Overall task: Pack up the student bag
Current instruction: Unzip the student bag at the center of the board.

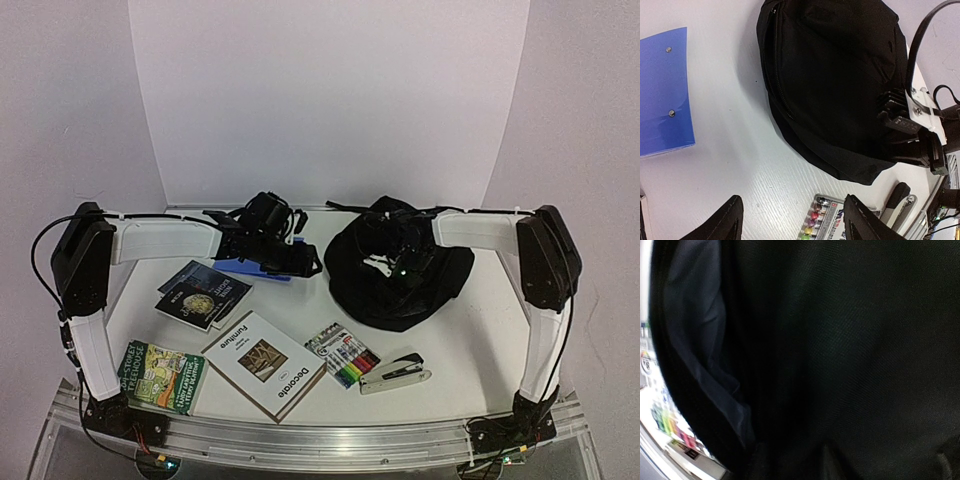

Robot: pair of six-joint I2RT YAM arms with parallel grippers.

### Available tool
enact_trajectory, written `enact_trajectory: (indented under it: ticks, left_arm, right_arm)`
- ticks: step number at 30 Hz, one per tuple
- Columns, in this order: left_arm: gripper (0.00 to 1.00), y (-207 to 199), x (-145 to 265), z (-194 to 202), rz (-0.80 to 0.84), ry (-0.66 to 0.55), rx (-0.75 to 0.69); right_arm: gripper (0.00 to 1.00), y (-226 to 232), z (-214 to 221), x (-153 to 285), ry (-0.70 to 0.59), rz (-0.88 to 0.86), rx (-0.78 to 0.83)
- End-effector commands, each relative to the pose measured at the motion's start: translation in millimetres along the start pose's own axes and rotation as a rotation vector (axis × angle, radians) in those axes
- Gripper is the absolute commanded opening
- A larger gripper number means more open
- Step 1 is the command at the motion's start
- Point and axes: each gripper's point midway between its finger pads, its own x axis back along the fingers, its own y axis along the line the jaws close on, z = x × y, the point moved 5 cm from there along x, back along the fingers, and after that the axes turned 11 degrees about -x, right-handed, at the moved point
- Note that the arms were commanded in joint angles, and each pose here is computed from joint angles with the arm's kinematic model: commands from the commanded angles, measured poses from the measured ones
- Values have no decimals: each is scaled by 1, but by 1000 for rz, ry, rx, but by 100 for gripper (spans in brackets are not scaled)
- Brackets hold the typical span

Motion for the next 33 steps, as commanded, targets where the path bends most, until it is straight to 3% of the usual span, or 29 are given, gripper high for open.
enact_trajectory:
  ticks: [1, 3, 10, 17, 24, 28, 33]
  left_arm:
    - [69, -8, 4, -18, 52, -58, 8]
    - [69, -9, 4, -18, 65, -60, 13]
    - [70, -14, 2, -17, 114, -63, 27]
    - [74, -7, -8, -17, 84, -63, 61]
    - [71, 14, -39, -13, 4, 9, 147]
    - [60, 34, -57, -4, -61, 85, 208]
    - [34, 48, -73, 9, -110, 180, 233]
  right_arm:
    - [7, 9, -11, 17, -45, -28, -18]
    - [0, 16, -22, 35, -101, -59, -29]
    - [0, 36, -50, 91, -261, -150, -56]
    - [0, 3, -50, 105, -290, -231, -184]
    - [0, -25, -53, 116, -321, -348, -277]
    - [0, -35, -56, 123, -337, -419, -326]
    - [0, -50, -55, 122, -337, -468, -436]
